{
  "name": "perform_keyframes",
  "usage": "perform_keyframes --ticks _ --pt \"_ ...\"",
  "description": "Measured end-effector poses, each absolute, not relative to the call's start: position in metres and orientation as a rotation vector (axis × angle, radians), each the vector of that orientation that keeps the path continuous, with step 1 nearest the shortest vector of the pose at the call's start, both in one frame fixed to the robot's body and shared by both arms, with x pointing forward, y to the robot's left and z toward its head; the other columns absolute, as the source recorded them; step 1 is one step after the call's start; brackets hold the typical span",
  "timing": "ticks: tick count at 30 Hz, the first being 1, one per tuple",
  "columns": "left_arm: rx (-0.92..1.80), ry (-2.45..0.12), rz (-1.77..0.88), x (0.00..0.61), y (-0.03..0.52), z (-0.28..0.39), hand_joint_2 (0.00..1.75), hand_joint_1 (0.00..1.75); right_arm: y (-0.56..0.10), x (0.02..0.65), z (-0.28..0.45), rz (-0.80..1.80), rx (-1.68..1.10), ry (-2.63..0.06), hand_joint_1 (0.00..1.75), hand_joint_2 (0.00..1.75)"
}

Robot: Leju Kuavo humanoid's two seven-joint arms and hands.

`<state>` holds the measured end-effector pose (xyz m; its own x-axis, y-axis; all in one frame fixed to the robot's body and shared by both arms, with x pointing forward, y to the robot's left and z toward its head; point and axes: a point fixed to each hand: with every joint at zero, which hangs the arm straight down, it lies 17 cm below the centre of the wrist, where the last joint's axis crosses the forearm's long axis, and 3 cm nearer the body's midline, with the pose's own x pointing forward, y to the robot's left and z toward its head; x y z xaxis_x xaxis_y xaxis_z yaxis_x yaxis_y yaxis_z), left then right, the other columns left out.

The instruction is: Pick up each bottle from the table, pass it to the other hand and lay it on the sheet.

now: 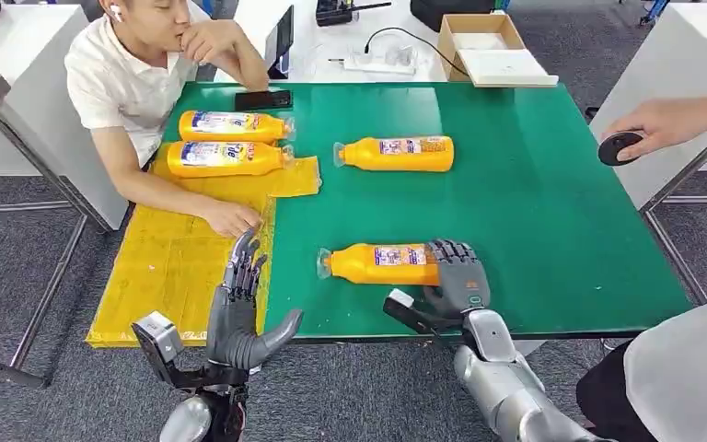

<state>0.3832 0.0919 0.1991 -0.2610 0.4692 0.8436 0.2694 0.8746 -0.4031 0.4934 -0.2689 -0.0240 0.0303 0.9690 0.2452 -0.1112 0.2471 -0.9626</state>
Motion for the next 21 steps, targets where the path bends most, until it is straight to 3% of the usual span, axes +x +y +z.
perform_keyframes --ticks 13,21 --pt "-0.56 -1.844 0.208 0.386 0.09 0.196 1.75 0.0 -0.283 0.485 -0.042 1.064 -0.928 -1.146 1.75 1.75" --pt "-0.554 -1.854 0.206 0.385 0.094 0.195 1.75 0.0 -0.244 0.476 -0.032 0.899 -0.674 -1.395 1.75 1.75"
